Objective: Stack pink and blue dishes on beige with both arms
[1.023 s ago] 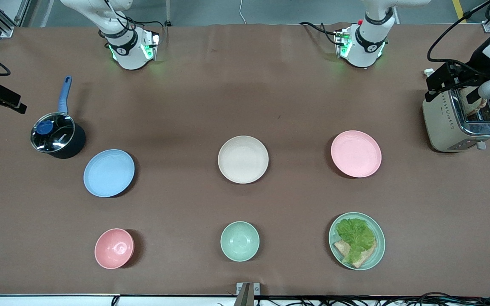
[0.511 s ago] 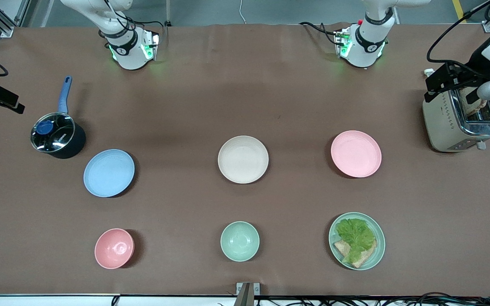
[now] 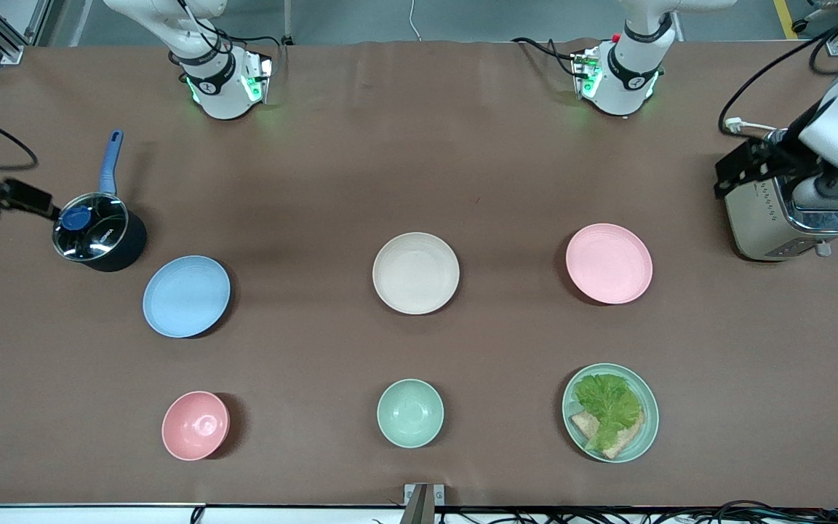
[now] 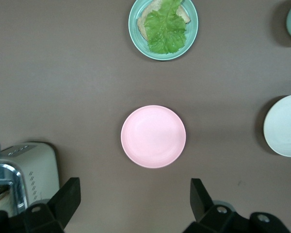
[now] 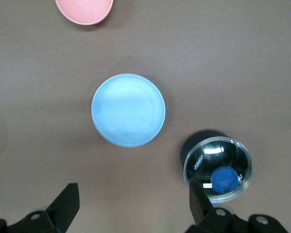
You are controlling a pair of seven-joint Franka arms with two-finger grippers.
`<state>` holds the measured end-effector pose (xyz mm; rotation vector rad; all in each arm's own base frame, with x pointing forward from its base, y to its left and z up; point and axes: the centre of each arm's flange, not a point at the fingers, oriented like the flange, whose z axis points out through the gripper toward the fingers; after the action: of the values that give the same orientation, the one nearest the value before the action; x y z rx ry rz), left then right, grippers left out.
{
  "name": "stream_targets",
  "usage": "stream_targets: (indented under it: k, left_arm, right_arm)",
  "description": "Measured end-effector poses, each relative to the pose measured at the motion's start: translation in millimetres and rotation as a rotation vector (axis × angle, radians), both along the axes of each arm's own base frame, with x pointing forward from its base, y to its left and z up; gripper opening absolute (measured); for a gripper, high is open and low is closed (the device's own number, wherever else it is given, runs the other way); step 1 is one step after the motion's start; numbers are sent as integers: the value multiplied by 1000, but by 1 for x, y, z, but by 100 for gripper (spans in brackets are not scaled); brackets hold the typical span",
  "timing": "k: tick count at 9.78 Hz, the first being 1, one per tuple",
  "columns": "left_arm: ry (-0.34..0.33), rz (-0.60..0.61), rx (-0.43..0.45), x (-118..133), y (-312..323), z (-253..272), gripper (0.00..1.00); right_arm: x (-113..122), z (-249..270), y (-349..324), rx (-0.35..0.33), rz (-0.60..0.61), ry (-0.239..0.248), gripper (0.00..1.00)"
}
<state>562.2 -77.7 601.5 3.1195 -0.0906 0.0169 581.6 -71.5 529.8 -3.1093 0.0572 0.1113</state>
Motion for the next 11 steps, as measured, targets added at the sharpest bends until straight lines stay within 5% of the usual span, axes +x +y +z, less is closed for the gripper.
stream_targets:
  k: [3,6,8,11]
  left_arm:
    - [47,-76,-41,11,13,-121,100]
    - [62,-231,-43,23,35,-254,100]
    - [80,-284,-107,27,53,-319,100]
    - [143,-339,-172,21,70,-378,99]
  right_arm:
    - [-2,-131,-41,162,12,32,100]
    - [-16,-246,-100,337,43,14,100]
    - [-16,-312,-108,342,49,-5,100]
    - [-14,-341,-99,355,41,-12,97]
